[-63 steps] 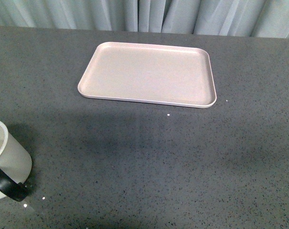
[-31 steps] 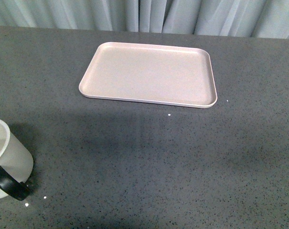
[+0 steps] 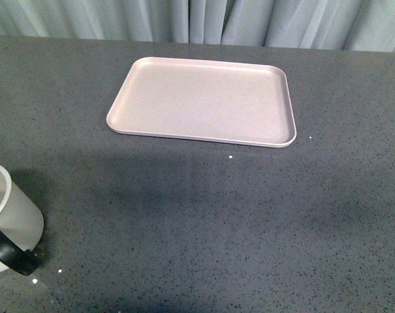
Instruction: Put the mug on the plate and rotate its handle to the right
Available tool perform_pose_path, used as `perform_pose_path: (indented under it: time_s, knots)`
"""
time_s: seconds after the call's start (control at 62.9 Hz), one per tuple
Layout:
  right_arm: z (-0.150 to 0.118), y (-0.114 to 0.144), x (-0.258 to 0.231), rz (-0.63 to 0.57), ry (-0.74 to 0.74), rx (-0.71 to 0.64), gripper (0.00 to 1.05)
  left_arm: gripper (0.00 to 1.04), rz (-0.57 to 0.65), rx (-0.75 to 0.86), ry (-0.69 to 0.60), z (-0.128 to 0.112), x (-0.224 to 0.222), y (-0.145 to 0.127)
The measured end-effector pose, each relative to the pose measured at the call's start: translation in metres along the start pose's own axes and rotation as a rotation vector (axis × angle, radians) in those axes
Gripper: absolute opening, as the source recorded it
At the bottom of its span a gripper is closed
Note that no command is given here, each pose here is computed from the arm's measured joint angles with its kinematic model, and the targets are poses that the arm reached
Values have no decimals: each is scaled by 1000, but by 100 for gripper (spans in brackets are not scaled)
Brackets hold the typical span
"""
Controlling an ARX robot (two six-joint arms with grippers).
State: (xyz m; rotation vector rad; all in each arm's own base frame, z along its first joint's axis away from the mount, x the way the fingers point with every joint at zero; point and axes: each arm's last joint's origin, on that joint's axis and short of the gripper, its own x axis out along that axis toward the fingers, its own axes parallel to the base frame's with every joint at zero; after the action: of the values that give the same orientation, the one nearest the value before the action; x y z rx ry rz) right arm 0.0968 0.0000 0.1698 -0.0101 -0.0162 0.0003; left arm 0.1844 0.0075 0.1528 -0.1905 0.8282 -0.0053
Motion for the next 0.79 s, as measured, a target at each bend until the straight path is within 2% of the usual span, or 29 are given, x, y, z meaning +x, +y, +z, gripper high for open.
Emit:
perform_pose_path:
  time_s: [0.286, 0.794]
  knots:
    - [0, 0, 0, 0, 0, 0, 95, 95, 11, 26, 40, 7, 18, -3]
    - [0, 0, 0, 0, 0, 0, 95, 95, 67, 12, 86, 12, 40, 13]
